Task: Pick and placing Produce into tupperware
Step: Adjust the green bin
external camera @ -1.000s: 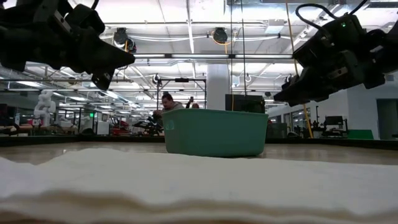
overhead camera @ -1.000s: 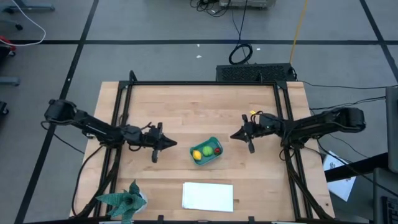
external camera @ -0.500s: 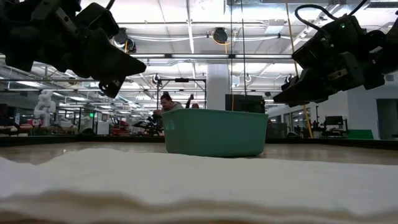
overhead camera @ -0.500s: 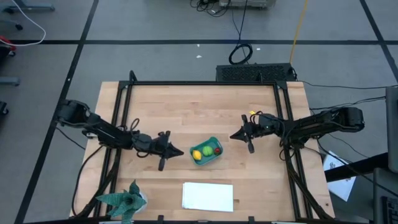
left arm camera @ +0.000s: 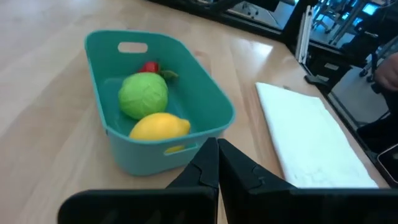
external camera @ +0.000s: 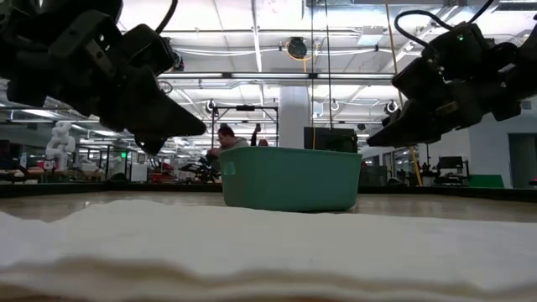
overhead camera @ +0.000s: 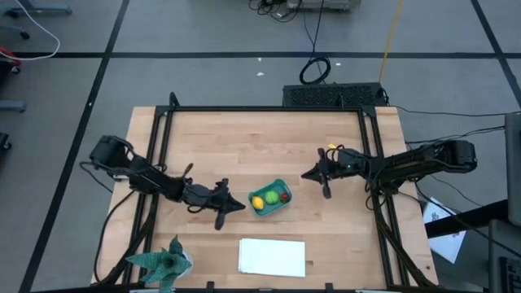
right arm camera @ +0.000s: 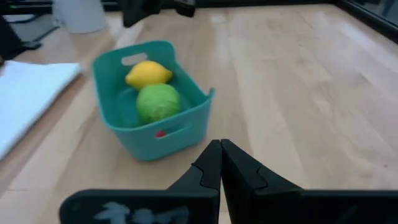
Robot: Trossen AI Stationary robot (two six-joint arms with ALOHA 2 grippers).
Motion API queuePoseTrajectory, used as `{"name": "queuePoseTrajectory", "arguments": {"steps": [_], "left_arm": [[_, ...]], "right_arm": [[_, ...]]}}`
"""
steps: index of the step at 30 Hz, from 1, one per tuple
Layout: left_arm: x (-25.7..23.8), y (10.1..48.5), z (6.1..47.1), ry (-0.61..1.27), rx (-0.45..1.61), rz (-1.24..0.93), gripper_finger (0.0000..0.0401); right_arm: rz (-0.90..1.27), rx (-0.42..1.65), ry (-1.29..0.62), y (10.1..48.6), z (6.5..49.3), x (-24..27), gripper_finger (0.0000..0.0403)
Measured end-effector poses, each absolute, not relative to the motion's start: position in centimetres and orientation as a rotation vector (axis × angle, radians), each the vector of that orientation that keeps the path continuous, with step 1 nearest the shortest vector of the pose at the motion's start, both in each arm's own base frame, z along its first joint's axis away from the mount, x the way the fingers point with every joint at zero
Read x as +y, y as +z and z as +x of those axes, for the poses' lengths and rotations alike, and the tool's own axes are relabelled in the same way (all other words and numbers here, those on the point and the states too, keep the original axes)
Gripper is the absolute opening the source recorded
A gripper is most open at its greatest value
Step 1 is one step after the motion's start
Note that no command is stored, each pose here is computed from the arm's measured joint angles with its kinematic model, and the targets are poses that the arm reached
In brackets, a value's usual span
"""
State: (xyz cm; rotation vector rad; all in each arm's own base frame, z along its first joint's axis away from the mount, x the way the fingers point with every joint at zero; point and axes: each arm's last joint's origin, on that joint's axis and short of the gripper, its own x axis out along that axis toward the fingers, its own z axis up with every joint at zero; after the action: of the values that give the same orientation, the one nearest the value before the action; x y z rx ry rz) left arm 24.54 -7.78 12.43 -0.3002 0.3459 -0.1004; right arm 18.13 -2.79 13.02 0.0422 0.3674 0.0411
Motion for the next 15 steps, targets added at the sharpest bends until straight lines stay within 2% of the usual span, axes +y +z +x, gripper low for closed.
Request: {"name": "queuePoseTrajectory", "arguments": {"steps": [9, 15], "left_arm": [[-8.8, 12.1, 24.2, -0.09, 0.357, -0.324, 0.0001], [-9.2, 12.0, 23.9, -0.017, 0.355, -0.313, 0.0]], "right_arm": [[0.082, 0.403, -0.004, 12.6, 18.0, -3.3, 0.0], [0.094, 0.428, 0.022, 11.8, 18.3, -3.3, 0.0]]}}
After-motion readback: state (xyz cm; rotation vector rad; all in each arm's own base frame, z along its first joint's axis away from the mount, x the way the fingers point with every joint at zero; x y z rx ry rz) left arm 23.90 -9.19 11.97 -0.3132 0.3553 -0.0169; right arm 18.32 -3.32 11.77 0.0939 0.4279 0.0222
